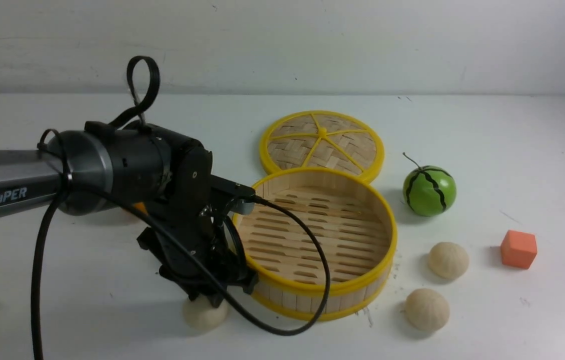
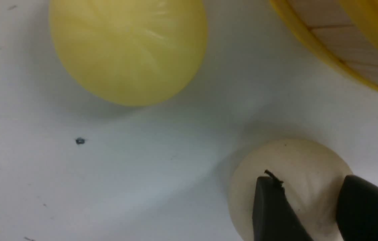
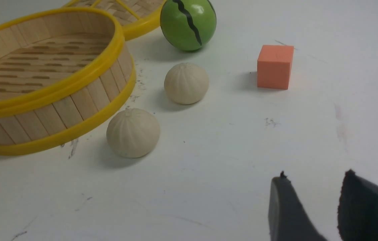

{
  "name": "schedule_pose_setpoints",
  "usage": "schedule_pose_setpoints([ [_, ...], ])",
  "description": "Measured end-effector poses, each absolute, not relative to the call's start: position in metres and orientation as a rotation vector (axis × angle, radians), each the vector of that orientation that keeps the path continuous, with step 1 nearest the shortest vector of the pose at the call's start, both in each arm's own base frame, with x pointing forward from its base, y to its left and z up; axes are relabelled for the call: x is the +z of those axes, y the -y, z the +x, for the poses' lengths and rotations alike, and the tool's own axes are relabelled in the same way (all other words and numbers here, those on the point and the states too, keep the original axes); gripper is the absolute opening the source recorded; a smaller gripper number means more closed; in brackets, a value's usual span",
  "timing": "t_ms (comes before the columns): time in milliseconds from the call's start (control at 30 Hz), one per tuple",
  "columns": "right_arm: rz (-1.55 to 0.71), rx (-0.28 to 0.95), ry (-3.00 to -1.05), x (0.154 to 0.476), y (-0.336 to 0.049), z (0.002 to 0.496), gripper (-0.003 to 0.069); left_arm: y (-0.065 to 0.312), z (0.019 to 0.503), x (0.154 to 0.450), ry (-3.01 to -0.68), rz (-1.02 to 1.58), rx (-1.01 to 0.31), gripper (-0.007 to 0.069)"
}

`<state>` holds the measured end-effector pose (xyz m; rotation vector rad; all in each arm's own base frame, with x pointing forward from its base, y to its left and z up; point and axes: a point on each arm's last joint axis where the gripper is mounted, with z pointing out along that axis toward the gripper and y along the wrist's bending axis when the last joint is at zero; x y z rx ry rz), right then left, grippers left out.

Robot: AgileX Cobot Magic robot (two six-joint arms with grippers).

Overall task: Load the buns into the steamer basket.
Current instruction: Use the left arm to grab a steamed stuffed bun, then use the left arm to put the steamed stuffed bun into the steamer

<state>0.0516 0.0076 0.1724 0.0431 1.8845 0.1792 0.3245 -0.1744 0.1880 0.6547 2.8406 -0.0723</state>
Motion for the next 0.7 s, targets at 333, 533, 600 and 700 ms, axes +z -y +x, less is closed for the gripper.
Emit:
schedule_pose_setpoints([
  [333, 0.043, 0.179, -1.884, 0.172, -0.008, 0.052, 0.0239, 0.172, 0.322, 0.187, -2.87, 0.67, -0.047, 0.0094],
  [533, 0.043, 0.179, -1.884, 0.172, -0.008, 0.052, 0.024, 0.17, 0.32, 0.194, -2.901, 0.65, -0.033, -0.0013],
  [600, 0.043, 0.179, -1.884, 0.172, -0.008, 0.052, 0.0241, 0.171, 0.318, 0.201, -2.901, 0.656, -0.033, -0.0013],
  [700, 0.043, 0.179, -1.884, 0.172, -0.008, 0.052, 0.0241, 0.181, 0.313, 0.241, -2.824, 0.684, -0.057, -0.0013],
])
